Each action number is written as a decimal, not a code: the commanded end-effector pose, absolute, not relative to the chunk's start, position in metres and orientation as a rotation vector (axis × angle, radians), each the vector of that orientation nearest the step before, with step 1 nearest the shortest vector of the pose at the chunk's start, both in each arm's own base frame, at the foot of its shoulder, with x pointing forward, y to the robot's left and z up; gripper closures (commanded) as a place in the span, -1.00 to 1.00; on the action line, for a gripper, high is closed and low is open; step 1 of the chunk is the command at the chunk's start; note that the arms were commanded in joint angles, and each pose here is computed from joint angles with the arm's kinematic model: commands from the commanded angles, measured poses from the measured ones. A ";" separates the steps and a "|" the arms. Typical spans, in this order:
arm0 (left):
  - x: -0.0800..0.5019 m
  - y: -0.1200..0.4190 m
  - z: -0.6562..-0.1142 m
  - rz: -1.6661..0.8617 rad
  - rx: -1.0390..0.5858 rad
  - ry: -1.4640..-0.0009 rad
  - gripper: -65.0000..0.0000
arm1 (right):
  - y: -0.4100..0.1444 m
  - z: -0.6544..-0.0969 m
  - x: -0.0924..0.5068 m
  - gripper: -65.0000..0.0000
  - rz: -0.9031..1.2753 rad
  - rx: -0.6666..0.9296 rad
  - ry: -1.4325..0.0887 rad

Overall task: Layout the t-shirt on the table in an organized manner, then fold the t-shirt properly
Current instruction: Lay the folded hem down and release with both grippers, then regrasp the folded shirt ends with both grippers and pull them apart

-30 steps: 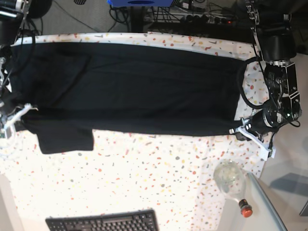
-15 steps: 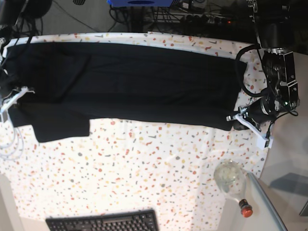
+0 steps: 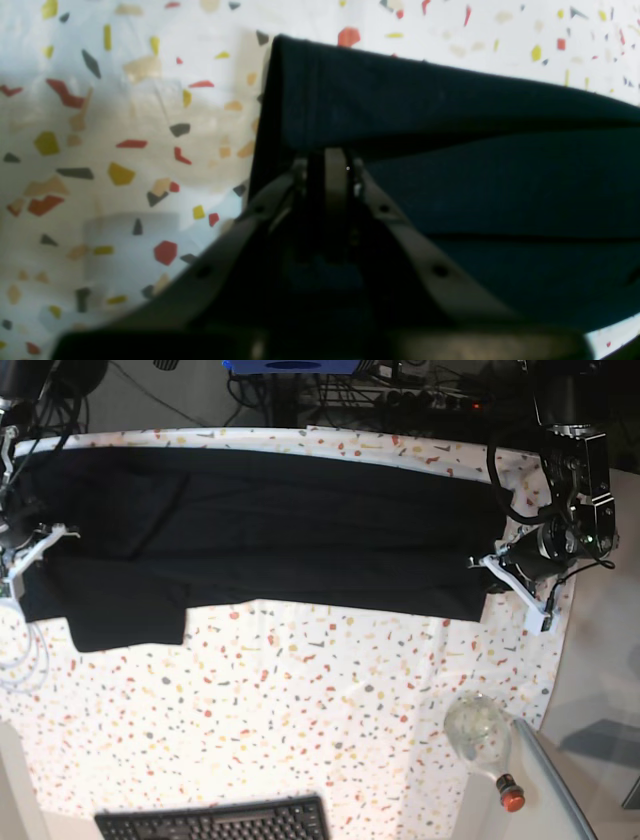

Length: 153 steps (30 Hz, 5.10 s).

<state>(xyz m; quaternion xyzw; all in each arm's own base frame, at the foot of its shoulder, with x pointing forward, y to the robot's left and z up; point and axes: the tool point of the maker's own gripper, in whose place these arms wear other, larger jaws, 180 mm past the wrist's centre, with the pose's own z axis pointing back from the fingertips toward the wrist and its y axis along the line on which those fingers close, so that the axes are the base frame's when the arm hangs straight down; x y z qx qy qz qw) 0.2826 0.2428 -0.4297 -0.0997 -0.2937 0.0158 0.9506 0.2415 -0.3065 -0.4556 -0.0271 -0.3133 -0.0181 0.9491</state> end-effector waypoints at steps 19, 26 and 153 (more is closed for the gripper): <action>0.300 0.255 -0.410 0.014 -0.176 -0.659 1.00 | -0.303 -0.420 0.279 1.00 -0.029 -0.066 -0.767; 0.327 0.252 -0.388 0.011 -0.186 -0.731 1.00 | -0.300 -0.404 0.284 1.00 -0.007 -0.087 -0.730; 0.253 0.301 -0.434 0.212 -0.059 -0.719 1.00 | -0.302 -0.467 0.393 0.10 -0.342 0.170 -0.824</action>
